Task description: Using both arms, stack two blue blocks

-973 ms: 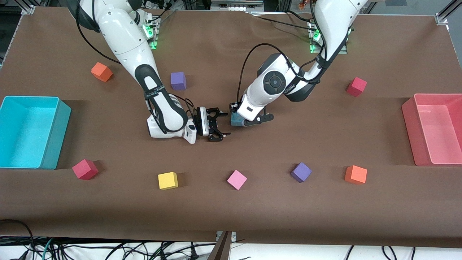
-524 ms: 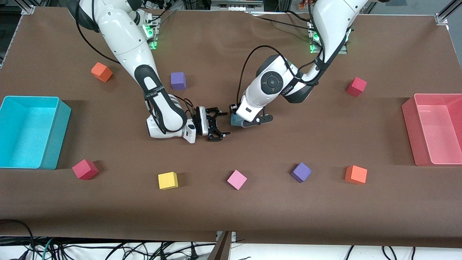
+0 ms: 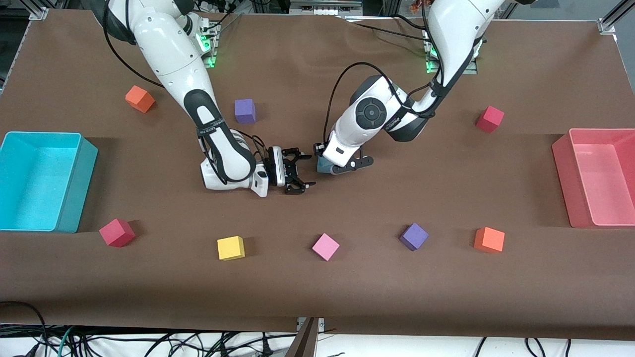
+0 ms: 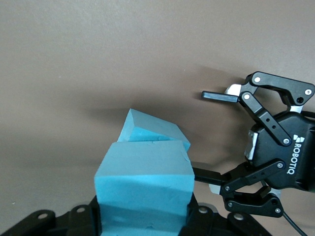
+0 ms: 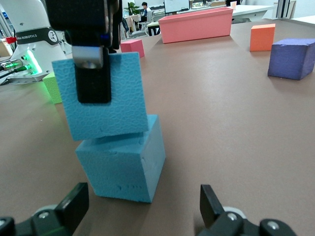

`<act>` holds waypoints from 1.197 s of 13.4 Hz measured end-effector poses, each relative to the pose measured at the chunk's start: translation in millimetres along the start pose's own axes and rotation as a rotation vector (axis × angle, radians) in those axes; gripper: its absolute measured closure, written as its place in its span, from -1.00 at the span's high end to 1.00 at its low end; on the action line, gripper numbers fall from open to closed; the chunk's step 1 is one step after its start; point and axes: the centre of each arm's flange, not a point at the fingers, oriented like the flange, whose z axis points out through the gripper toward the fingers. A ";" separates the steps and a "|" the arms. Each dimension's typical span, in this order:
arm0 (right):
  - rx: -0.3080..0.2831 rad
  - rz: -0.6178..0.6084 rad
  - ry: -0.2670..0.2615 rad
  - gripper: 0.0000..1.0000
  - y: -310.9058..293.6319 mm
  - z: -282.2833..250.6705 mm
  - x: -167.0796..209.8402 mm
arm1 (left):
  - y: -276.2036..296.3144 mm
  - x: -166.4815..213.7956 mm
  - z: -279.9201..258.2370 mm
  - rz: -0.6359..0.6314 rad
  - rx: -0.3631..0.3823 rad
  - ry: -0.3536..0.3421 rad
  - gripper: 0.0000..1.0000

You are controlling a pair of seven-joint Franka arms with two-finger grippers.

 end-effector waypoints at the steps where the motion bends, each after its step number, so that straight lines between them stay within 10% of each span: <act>1: 0.001 0.001 -0.001 1.00 -1.0 -0.4 -2.0 | 0.8 -2.0 2.5 -0.005 0.002 -0.003 0.34; 5: 0.001 0.002 -0.003 1.00 -1.9 -1.0 -4.0 | 8.0 -2.6 -3.7 -0.044 -0.013 0.006 1.00; 16: -0.045 -0.045 -0.043 1.00 20.9 -38.0 5.0 | 1.8 -15.0 -83.8 -0.031 0.122 -0.006 1.00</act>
